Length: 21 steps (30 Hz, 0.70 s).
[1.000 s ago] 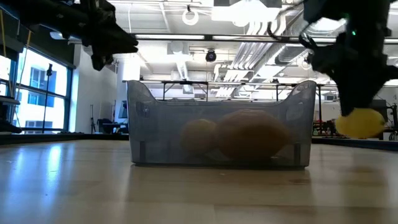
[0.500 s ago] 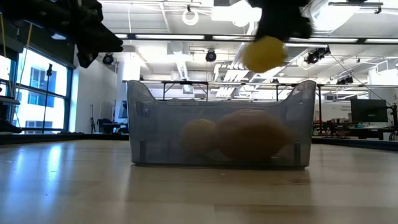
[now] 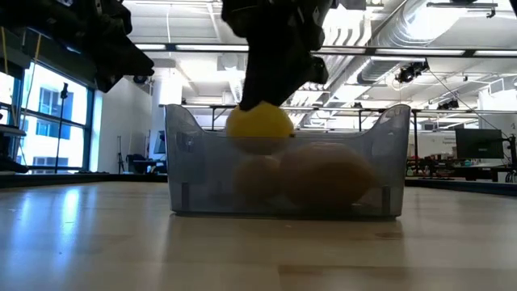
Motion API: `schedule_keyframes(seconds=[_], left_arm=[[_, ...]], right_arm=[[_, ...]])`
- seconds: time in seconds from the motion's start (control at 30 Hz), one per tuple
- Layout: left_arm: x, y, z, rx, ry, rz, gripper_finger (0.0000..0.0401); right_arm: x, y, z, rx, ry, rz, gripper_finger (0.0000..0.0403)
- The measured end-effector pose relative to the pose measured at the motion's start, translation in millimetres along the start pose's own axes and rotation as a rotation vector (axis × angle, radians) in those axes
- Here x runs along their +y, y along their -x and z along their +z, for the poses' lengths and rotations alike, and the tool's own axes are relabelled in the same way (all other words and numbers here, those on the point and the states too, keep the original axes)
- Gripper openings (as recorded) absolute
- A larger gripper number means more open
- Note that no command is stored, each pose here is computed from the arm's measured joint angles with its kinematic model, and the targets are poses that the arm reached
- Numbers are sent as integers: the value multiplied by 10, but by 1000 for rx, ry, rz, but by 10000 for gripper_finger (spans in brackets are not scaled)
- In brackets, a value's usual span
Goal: Sort produce into baskets
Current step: Put the yellow lemon into the black bin
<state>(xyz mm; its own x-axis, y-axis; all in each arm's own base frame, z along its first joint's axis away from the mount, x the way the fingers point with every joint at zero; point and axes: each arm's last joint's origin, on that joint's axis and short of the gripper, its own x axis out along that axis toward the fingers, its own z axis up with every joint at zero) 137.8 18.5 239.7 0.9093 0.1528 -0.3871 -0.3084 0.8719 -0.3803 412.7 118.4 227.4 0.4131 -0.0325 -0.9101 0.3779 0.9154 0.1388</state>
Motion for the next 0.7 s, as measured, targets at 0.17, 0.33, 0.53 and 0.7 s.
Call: schedule_keyframes(seconds=[0.17, 0.33, 0.53, 0.7], left_arm=[[8, 0, -18, 18, -1, 8, 60], [-5, 2, -54, 83, -27, -64, 60], [-56, 25, -83, 187, 13, -221, 60], [-159, 152, -43, 300, 9, -190, 51]], right_arm=[[107, -155, -32, 21, 18, 54, 99], [132, -187, -54, 33, -4, 65, 101], [133, -186, -59, 63, -10, 95, 166], [133, -165, -61, 92, -21, 127, 236]])
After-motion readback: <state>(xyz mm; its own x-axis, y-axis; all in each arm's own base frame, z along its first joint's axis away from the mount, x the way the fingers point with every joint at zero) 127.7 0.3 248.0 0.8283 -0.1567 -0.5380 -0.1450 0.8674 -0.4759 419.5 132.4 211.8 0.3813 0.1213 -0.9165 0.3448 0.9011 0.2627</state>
